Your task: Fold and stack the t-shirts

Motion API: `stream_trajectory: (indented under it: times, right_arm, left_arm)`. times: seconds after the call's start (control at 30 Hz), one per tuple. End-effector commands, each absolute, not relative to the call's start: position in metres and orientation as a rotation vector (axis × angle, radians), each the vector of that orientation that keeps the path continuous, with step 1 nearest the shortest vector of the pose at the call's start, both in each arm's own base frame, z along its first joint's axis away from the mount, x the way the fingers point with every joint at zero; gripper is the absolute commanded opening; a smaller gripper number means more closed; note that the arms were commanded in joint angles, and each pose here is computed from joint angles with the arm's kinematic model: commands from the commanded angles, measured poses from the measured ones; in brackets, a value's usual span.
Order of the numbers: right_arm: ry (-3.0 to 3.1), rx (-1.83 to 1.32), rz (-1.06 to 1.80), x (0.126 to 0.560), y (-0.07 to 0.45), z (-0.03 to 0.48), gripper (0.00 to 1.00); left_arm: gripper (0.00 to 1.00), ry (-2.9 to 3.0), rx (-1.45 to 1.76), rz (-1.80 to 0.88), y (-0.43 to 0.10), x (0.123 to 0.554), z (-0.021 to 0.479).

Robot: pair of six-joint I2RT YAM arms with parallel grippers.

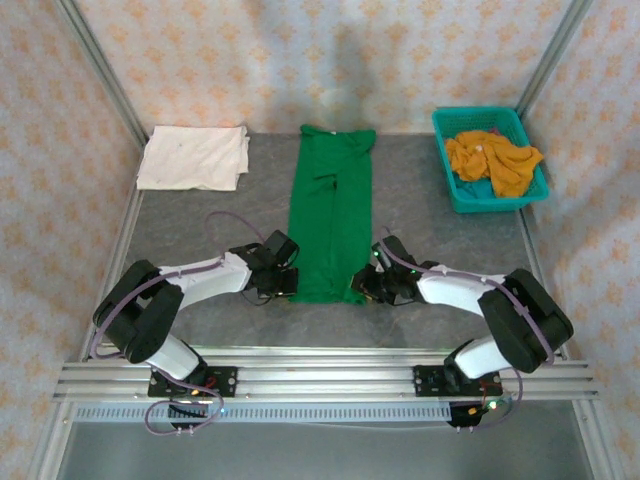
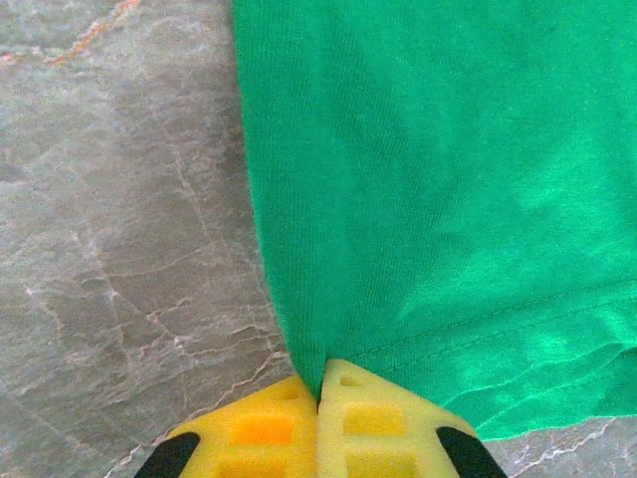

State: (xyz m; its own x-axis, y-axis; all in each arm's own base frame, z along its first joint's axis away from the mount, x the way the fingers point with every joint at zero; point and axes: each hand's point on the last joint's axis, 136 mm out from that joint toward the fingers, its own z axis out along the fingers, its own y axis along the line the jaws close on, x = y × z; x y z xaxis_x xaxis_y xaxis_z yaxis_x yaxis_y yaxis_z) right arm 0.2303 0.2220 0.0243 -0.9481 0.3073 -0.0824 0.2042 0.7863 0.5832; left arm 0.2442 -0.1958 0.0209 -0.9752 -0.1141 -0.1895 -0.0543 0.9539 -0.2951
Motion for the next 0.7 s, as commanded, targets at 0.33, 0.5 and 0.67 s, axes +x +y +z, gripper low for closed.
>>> stream_trajectory:
  times: [0.33,0.5,0.67]
  right_arm:
    - [2.859,0.443,0.786,0.216,0.211,0.028,0.0]
    - [2.82,0.423,0.823,0.214,0.209,0.052,0.0]
    - [2.846,0.462,0.864,0.197,0.205,0.045,0.0]
  left_arm:
    - [0.0,2.88,-0.145,-0.344,-0.178,0.238,0.03]
    - [0.0,2.865,-0.087,-0.411,-0.179,0.228,0.054]
    - [0.0,2.935,-0.026,-0.495,-0.189,0.2,0.046]
